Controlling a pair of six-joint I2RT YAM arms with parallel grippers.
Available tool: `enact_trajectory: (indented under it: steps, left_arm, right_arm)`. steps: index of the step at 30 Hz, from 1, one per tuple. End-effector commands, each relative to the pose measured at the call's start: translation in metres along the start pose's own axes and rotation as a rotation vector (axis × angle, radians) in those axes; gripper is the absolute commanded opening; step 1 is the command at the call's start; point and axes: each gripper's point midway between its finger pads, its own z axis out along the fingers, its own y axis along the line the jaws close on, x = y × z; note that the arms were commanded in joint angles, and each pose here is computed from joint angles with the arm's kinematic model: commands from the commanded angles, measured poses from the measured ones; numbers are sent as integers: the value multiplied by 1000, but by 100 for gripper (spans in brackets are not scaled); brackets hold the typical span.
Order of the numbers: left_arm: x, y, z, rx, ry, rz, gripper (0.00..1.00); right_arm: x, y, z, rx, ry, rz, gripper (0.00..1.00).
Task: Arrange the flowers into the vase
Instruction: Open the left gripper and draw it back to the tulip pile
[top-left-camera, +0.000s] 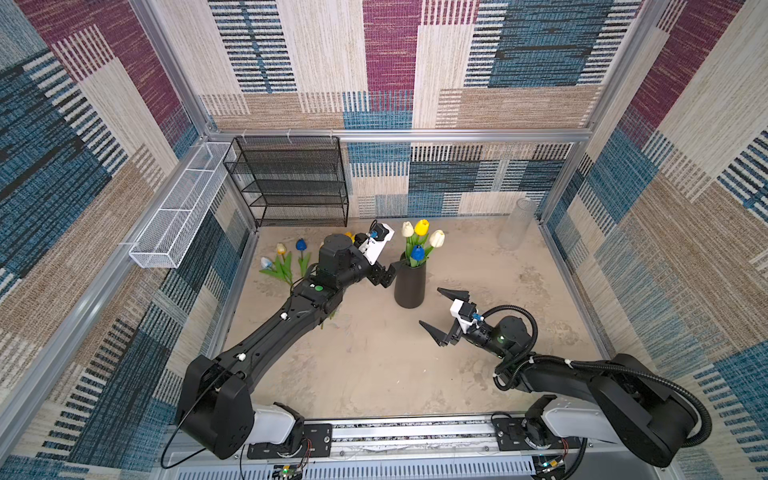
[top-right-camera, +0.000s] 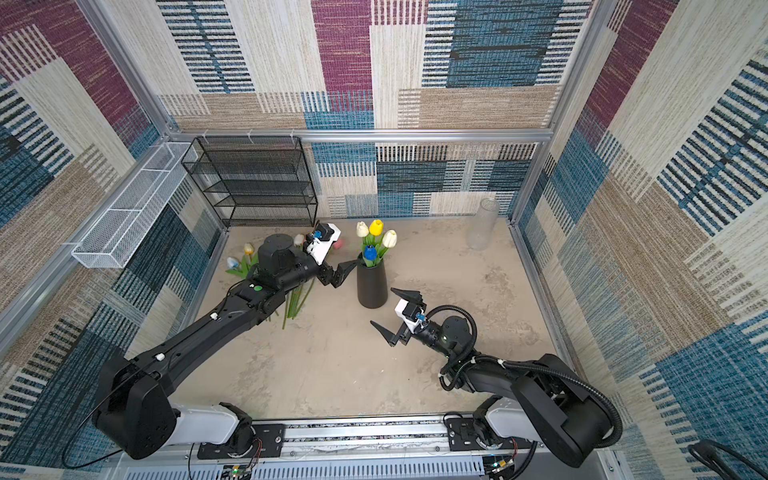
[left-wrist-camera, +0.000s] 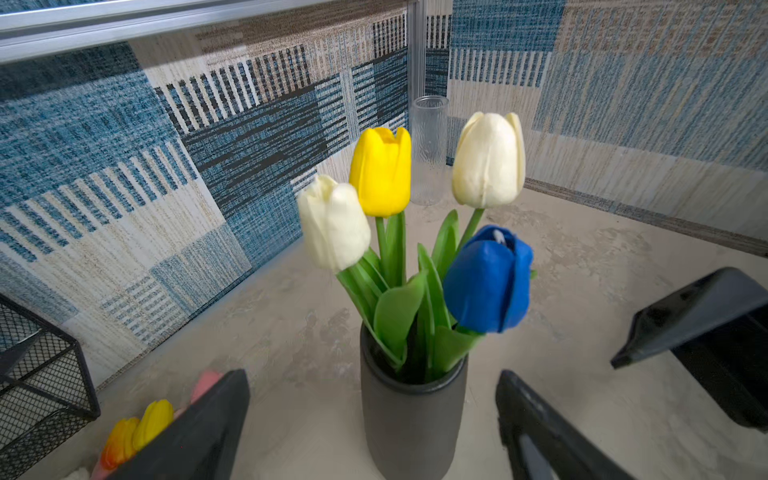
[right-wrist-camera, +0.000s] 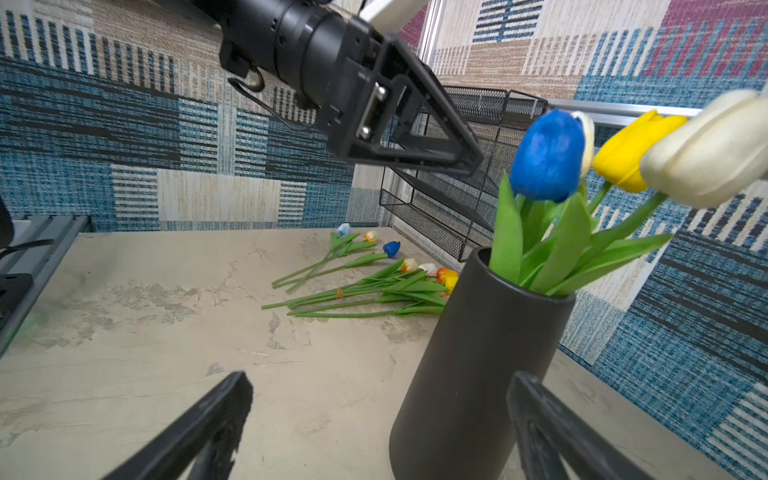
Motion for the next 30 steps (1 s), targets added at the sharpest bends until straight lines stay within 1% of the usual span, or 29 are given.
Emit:
enact_trajectory:
  steps: [1, 5, 9, 15, 25, 28, 30]
  left_arm:
    - [-9, -13, -6, 89, -3, -34, 98]
    - [-16, -14, -12, 93, 16, 0, 99]
    - [-23, -14, -23, 74, 1, 40, 99]
    - [-25, -13, -40, 27, -23, 62, 99]
    - [4, -5, -79, -141, -30, 67, 98]
    - [19, 2, -93, -218, -30, 53, 98]
    - [30, 13, -102, -297, -23, 30, 97]
  right_arm:
    - [-4, -13, 4, 64, -23, -44, 100]
    - [0, -15, 5, 77, -20, -41, 100]
    - [2, -19, 5, 95, -16, -48, 100]
    - [1, -17, 4, 88, -20, -44, 100]
    - [-4, -16, 1, 83, -33, -39, 100]
    - [-8, -14, -2, 78, -46, -34, 100]
    - [-10, -13, -4, 79, -51, -35, 100]
